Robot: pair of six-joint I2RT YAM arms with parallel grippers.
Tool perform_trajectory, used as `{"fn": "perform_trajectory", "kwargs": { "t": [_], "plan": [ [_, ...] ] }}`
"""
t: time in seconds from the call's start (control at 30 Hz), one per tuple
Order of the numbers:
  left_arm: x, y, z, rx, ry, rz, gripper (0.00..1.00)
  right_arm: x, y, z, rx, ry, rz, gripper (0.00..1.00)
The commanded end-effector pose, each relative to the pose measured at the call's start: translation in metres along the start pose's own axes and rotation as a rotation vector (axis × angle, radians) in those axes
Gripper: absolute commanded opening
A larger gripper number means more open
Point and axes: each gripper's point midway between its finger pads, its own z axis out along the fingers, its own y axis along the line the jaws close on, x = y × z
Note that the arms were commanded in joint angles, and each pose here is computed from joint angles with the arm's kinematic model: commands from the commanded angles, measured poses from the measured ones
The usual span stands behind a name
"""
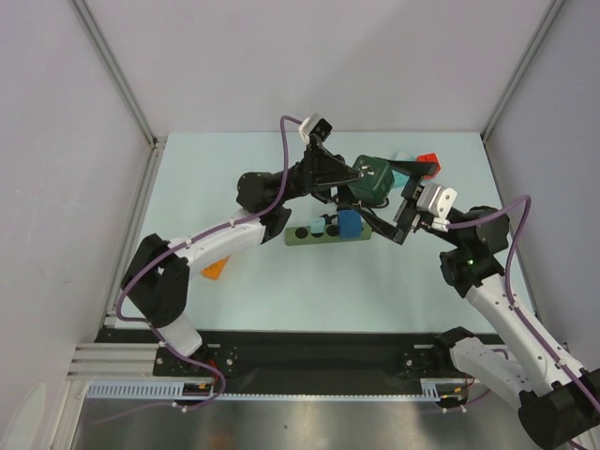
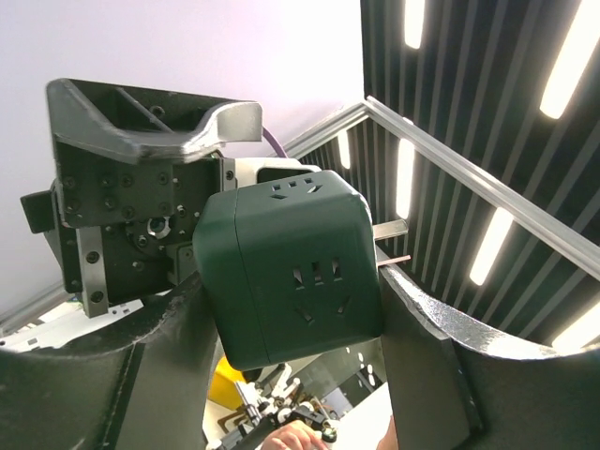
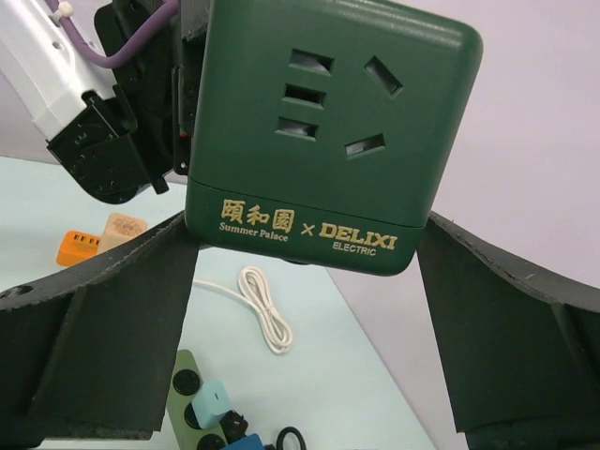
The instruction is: Insert the plug
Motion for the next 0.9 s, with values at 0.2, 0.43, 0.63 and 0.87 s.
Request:
{"fn": "perform_trajectory", "kwargs": {
  "t": [0.2,0.43,0.63,0.87],
  "plan": [
    [0.045,-0.064,-0.01,0.269,0.138,0.219,0.0,-0.037,-0.019,0.008,0.035,-0.082,-0.105,1.0],
    [0.051,-0.05,-0.009,0.215,0.218,0.283,0.0,-0.044,-0.019,0.004,0.032,-0.045,-0.019,1.0],
    [0.045,-0.035,-0.008,0.195,0.221,0.286,0.0,-0.035,-0.007,-0.007,0.012,0.03,0.017,0.97],
    [0.039,-0.025,-0.007,0.188,0.207,0.29,0.06,-0.033,-0.002,-0.011,-0.001,0.039,0.028,0.29]
  ]
}}
